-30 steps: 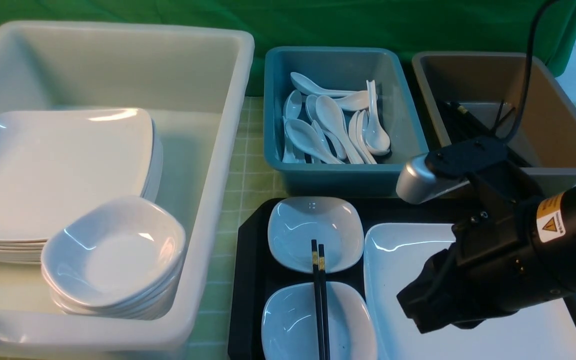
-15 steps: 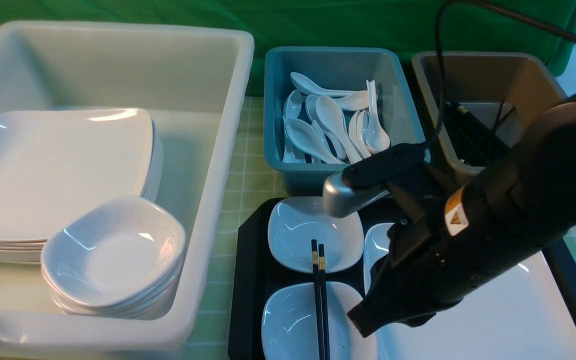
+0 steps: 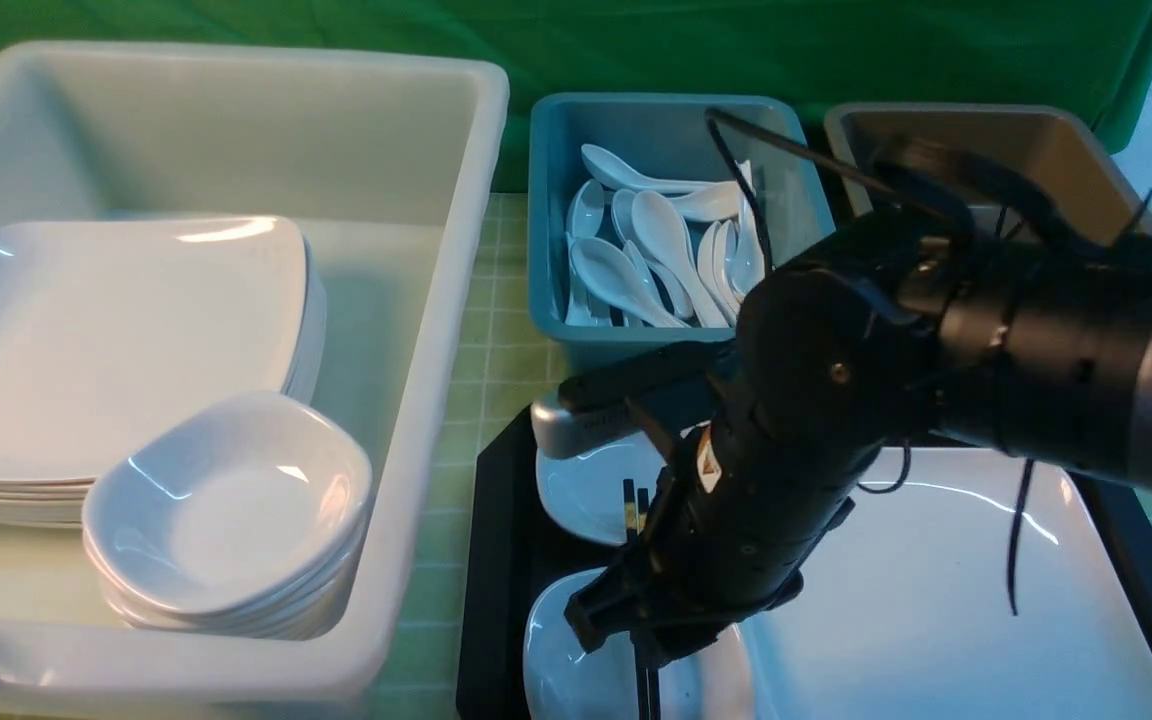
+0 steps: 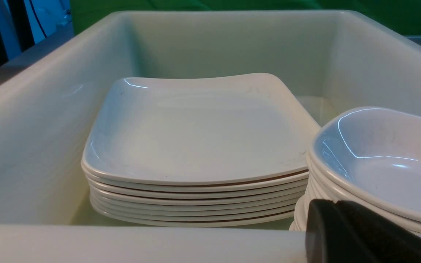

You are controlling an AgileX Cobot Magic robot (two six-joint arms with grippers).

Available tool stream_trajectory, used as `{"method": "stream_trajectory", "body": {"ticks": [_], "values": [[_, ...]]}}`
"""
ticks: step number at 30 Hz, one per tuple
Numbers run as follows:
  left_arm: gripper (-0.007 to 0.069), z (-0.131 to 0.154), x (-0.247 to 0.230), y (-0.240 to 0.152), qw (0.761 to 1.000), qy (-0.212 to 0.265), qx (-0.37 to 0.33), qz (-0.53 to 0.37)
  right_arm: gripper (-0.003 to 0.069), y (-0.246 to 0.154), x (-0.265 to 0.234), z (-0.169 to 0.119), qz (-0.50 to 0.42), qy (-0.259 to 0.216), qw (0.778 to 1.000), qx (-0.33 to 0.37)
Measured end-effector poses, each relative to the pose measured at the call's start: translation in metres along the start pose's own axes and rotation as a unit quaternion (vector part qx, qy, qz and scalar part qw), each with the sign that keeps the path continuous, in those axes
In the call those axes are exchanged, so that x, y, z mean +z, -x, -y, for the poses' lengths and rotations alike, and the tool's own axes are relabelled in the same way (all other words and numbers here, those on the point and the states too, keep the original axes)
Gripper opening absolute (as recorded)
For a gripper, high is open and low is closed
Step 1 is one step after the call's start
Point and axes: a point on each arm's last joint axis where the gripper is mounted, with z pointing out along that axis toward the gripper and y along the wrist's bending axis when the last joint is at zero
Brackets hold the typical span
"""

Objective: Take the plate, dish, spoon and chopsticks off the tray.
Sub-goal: Use the right arm to grab a pair of chopsticks from the plate

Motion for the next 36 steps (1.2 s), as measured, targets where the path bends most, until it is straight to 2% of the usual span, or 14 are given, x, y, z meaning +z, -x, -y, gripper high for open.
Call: {"method": "stream_trajectory", "body": {"ticks": [8, 16, 32, 34, 36], "values": [[0.0001, 0.000, 0.000, 0.000, 1.000, 0.000, 0.000, 0.000, 0.0319, 0.015, 0.024, 0.006, 0.014, -0.046, 0.999, 0.025], [0.0001, 0.000, 0.000, 0.000, 1.000, 0.000, 0.000, 0.000, 0.0319, 0.021, 0.033, 0.005, 0.035, -0.040, 0.998, 0.045], [0.0001, 0.000, 0.000, 0.000, 1.000, 0.000, 0.001, 0.000, 0.0319, 0.023, 0.057, 0.008, 0.018, -0.051, 0.996, 0.072], [0.0001, 0.000, 0.000, 0.000, 1.000, 0.000, 0.001, 0.000, 0.0299, 0.023, 0.058, 0.008, 0.017, -0.051, 0.996, 0.073], [0.0001, 0.000, 0.000, 0.000, 1.000, 0.000, 0.001, 0.000, 0.0218, 0.023, 0.058, 0.008, 0.017, -0.051, 0.996, 0.068]]}}
